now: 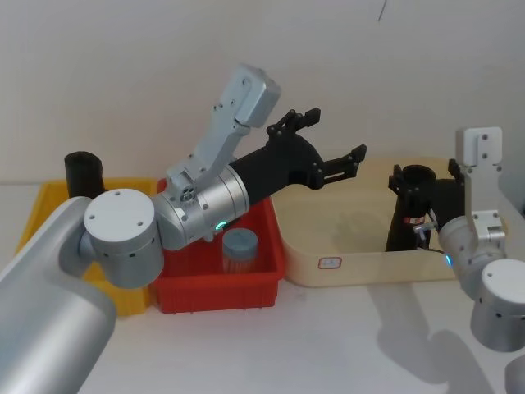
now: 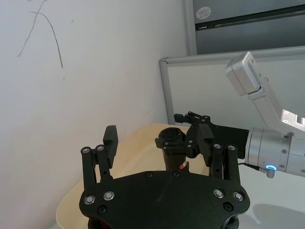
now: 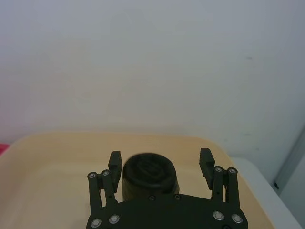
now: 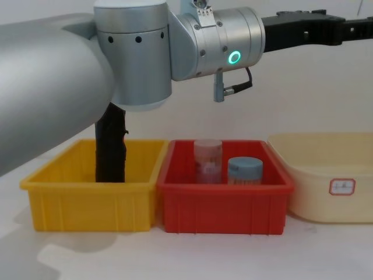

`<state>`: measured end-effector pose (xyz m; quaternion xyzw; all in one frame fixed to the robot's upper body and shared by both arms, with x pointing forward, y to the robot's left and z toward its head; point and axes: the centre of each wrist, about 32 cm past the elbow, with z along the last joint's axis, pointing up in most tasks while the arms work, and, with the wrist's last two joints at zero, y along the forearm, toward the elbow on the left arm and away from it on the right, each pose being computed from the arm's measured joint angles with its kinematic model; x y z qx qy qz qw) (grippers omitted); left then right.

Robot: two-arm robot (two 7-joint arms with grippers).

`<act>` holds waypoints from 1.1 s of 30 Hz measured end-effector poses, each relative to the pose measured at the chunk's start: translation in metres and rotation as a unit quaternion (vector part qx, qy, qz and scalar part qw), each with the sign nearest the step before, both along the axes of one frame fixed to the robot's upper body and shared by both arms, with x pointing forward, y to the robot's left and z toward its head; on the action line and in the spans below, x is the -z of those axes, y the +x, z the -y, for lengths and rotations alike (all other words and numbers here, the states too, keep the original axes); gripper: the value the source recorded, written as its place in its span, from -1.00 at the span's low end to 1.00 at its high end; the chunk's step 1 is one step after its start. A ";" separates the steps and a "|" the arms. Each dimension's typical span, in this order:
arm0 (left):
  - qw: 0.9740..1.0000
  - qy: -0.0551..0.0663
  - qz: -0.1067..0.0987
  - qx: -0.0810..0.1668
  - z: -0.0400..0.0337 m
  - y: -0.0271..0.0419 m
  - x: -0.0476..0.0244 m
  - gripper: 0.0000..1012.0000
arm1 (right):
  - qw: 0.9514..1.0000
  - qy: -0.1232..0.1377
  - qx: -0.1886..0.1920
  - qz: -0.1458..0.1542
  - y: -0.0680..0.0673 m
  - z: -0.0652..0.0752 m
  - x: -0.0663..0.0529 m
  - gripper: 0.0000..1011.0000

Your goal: Pick up the garbage bag with the one hand and transfer it to the other hand.

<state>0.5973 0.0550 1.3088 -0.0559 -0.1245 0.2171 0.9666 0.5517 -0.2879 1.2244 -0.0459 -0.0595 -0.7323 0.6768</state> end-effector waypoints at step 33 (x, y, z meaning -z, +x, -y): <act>0.998 -0.036 0.046 -0.040 -0.0116 -0.0097 0.0015 0.98 | 0.995 -0.011 -0.080 0.059 -0.016 -0.021 -0.020 0.98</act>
